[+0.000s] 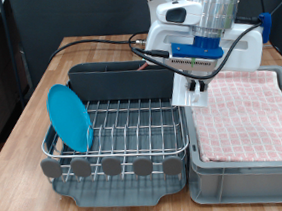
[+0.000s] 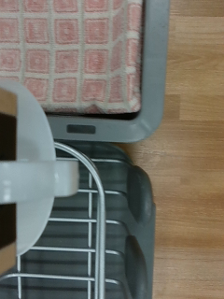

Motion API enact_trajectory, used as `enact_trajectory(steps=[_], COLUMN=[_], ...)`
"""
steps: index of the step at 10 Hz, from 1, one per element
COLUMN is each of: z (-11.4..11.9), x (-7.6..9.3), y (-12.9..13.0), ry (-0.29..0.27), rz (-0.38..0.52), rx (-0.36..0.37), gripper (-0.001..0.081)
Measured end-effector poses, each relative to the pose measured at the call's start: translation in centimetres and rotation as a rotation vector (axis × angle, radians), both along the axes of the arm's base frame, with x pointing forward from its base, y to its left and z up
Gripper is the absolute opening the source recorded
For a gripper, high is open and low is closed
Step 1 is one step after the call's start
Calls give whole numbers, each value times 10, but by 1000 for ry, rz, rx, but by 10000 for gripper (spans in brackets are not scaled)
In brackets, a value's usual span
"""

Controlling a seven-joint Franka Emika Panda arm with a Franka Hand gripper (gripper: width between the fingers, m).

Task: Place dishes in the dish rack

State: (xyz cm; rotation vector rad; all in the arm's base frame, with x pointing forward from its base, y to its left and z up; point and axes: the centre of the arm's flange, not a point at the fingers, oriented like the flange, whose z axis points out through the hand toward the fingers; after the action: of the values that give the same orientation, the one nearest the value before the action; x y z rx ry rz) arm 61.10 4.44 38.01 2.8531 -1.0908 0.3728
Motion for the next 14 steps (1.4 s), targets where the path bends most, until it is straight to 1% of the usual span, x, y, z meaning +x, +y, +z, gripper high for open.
enact_trajectory(steps=[3, 6, 10, 14], z=[1, -4, -13, -28], x=[20, 40, 57, 74], y=[-12, -20, -22, -30], ry=[27, 28, 26, 36], rz=[4, 6, -1, 21], rx=[3, 0, 2, 19], gripper=[72, 72, 72, 72])
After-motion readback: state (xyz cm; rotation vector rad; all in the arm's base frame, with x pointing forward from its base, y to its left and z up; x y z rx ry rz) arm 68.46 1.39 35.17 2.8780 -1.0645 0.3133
